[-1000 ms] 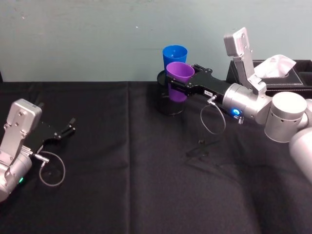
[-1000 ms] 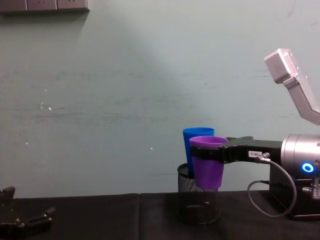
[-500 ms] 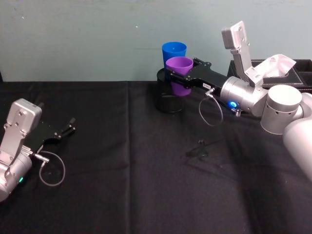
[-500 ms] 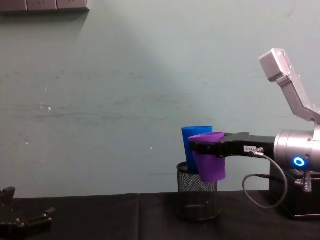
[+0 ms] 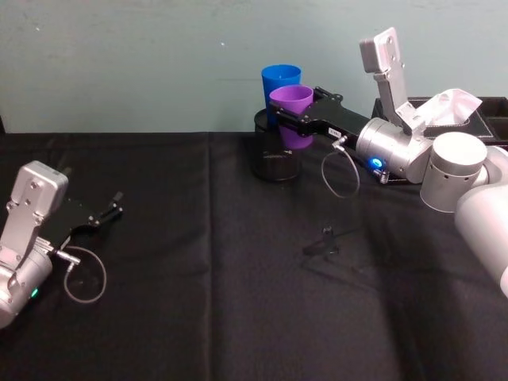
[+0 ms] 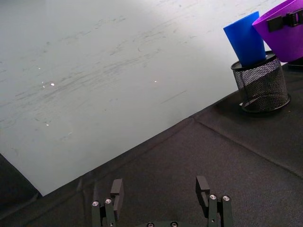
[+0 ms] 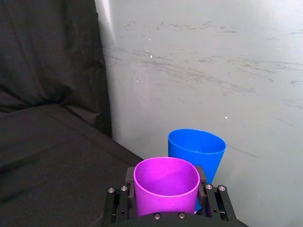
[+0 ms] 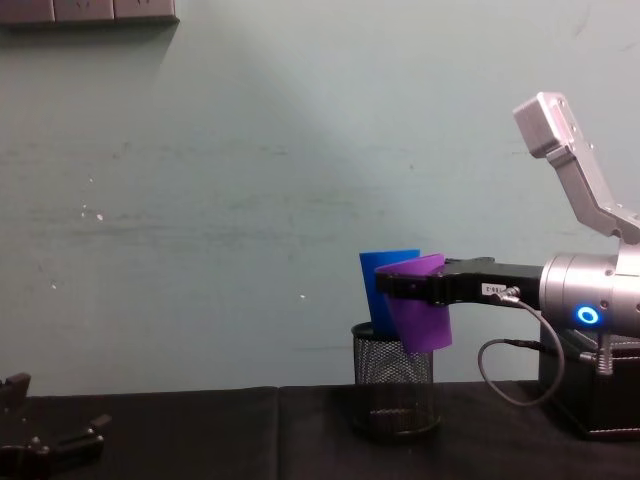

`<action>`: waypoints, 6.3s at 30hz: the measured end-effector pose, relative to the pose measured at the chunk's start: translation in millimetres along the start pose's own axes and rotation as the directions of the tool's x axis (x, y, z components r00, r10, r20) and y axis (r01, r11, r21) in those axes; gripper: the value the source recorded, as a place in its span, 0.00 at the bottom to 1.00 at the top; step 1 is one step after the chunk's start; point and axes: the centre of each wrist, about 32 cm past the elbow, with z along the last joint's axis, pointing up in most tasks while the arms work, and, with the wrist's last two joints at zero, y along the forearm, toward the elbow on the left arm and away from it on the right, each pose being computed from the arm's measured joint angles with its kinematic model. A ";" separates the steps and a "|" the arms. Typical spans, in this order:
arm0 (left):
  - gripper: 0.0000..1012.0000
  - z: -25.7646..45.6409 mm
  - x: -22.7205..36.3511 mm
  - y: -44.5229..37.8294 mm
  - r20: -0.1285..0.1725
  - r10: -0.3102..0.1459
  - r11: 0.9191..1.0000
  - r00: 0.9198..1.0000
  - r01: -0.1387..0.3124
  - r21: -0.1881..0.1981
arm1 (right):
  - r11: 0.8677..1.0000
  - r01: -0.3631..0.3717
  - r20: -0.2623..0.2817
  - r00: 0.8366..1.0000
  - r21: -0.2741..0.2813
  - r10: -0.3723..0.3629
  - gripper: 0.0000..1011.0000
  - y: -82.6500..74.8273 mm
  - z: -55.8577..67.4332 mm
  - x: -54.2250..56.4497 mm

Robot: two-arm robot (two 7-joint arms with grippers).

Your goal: Pick up one cup with a gripper and tap it against the other cup.

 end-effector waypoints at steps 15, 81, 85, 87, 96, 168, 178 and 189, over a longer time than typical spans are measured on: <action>0.99 0.0 0.0 0.0 0.000 0.000 1.000 1.000 0.000 0.000 | 1.000 -0.003 0.001 1.000 0.000 0.003 0.72 0.0 0.2 0.0; 0.99 0.0 0.0 0.0 0.000 0.000 1.000 1.000 0.000 0.000 | 1.000 -0.002 0.001 1.000 0.000 0.002 0.72 -0.2 0.3 -0.1; 0.99 0.0 0.0 0.0 0.000 0.000 1.000 1.000 0.000 0.000 | 1.000 -0.002 0.001 1.000 0.000 0.002 0.72 -0.2 0.2 -0.1; 0.99 0.0 0.0 0.0 0.000 0.000 1.000 1.000 0.000 0.000 | 1.000 -0.002 0.001 1.000 0.000 0.002 0.72 -0.2 0.2 -0.2; 0.99 0.0 0.0 0.0 0.000 0.000 1.000 1.000 0.000 0.000 | 1.000 -0.002 0.001 1.000 0.000 0.002 0.72 -0.2 0.2 -0.1; 0.99 0.0 0.0 0.0 0.000 0.000 1.000 1.000 0.000 0.000 | 0.997 -0.067 -0.014 0.998 0.038 0.067 0.72 -32.3 -0.5 -20.0; 0.99 0.0 0.0 0.0 0.000 0.000 1.000 1.000 0.000 0.000 | 0.989 -0.129 -0.014 0.991 0.077 0.131 0.72 -59.0 -9.1 -36.9; 0.99 0.0 0.0 0.0 0.000 0.000 1.000 1.000 0.000 0.000 | 0.964 -0.252 0.006 0.968 0.080 0.253 0.72 -85.9 -36.4 -42.0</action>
